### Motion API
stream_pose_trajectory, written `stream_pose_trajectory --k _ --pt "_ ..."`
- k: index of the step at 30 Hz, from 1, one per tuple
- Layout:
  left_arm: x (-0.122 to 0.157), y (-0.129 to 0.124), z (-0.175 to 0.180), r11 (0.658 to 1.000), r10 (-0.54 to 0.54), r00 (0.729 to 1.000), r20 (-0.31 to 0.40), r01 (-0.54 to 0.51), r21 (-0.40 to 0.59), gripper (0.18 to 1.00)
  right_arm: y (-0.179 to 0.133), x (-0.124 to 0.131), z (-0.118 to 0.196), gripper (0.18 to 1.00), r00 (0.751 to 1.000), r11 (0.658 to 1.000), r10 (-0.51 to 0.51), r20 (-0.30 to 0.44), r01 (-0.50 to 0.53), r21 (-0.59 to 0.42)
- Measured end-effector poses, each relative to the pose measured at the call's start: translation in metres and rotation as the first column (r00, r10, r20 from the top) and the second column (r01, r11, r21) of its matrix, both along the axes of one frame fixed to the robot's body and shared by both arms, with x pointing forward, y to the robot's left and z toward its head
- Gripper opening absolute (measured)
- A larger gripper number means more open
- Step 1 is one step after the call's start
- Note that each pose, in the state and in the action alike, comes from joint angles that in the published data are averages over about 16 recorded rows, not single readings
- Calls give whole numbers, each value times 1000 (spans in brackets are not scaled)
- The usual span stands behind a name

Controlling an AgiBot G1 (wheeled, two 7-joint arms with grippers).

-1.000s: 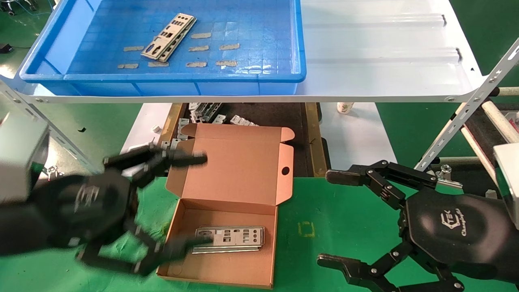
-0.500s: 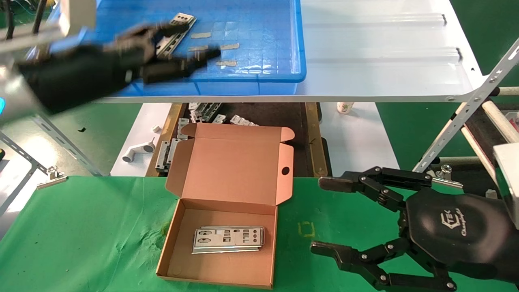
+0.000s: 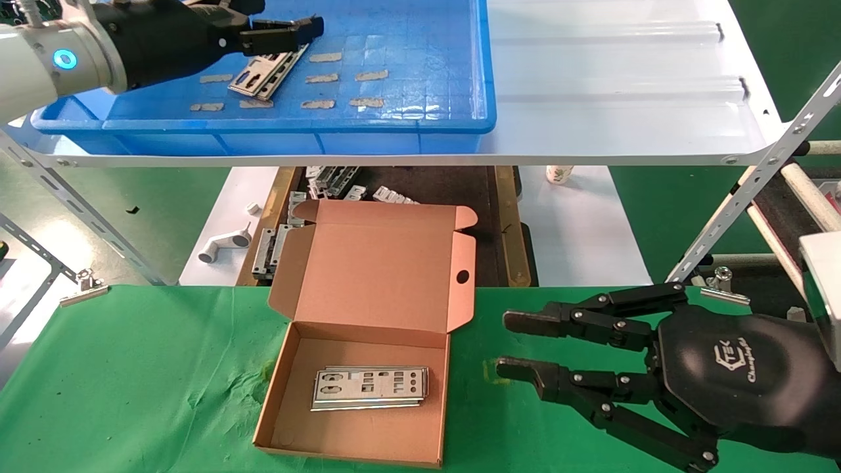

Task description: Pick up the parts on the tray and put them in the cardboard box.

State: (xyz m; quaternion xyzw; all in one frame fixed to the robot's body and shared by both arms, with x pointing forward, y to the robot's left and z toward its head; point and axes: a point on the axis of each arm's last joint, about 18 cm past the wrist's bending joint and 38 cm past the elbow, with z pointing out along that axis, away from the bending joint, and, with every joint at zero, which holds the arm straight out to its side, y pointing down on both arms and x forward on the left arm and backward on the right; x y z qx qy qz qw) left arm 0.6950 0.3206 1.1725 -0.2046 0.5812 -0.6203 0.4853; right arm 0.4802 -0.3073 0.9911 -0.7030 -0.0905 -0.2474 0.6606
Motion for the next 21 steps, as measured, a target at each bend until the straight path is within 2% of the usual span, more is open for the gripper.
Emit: stream_pose_trajectory --k 7,13,21 --pt "18 7 9 993 116 993 -33 -117 -26 1001 0 0 0 335 1000 1000 0 0 0 0" --pt "27 10 9 983 176 983 -58 -178 -43 1001 0 0 0 256 1000 1000 0 0 0 0" --pt "33 7 2 981 185 979 -87 -189 -43 1001 0 0 0 206 1000 1000 0 0 0 0"
